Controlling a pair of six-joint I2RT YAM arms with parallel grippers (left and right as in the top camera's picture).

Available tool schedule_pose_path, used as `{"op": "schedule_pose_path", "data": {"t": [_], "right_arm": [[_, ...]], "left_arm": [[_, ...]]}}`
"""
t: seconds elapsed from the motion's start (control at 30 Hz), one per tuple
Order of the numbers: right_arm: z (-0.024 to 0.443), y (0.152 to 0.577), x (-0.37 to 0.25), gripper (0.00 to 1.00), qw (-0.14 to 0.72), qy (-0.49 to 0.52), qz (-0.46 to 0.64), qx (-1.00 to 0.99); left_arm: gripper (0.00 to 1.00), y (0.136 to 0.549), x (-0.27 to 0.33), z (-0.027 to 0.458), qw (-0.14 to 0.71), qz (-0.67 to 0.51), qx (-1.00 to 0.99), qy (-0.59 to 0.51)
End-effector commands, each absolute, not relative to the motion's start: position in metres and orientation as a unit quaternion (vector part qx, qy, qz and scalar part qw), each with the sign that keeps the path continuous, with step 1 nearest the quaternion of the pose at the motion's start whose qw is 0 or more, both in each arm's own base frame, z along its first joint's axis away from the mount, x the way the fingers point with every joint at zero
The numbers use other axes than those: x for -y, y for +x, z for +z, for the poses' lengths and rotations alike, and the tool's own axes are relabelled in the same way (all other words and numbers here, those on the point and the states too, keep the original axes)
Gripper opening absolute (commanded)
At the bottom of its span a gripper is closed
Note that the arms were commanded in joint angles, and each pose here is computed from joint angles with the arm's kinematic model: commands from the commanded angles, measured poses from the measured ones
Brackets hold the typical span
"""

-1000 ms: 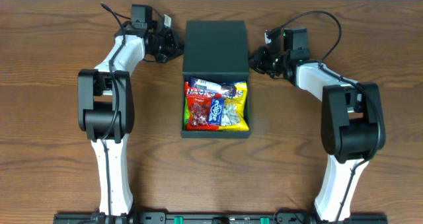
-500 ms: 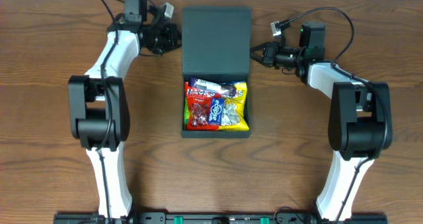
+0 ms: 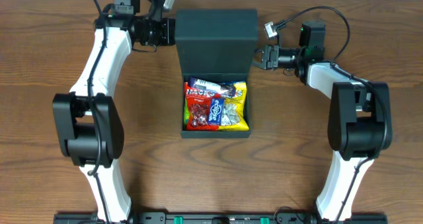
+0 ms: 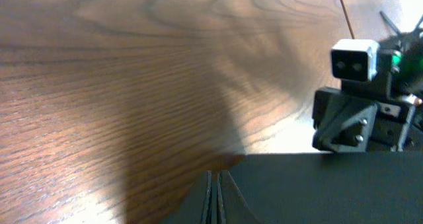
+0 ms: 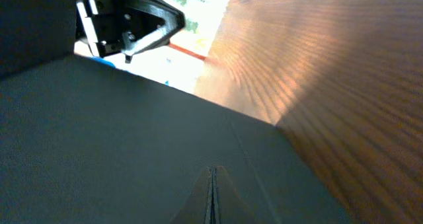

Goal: Pack container
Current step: 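Push the raised lid forward with both grippers to close the box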

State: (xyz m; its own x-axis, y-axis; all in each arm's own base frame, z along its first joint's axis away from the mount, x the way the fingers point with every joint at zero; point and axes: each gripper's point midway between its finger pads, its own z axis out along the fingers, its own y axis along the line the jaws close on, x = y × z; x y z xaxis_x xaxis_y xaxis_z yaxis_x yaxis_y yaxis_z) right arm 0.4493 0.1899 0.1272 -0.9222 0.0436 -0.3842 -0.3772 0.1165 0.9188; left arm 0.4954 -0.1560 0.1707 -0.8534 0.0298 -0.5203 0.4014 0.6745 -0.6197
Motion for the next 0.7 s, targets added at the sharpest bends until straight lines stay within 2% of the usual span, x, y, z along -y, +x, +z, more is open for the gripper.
{"op": "schedule_pose_path", "data": {"t": [0.0, 0.27, 0.67], "right_arm": [[0.129, 0.440, -0.195, 0.01, 0.144, -0.131, 0.670, -0.716], [0.129, 0.440, -0.195, 0.01, 0.142, -0.132, 0.671, -0.715], [0.124, 0.436, -0.195, 0.02, 0.117, -0.108, 0.674, -0.721]], "left_arm": [[0.06, 0.490, 0.155, 0.206, 0.285, -0.370, -0.866, 0.177], [0.06, 0.482, 0.148, 0.213, 0.286, -0.344, -0.877, 0.177], [0.06, 0.452, 0.147, 0.195, 0.227, -0.341, -0.890, 0.199]]}}
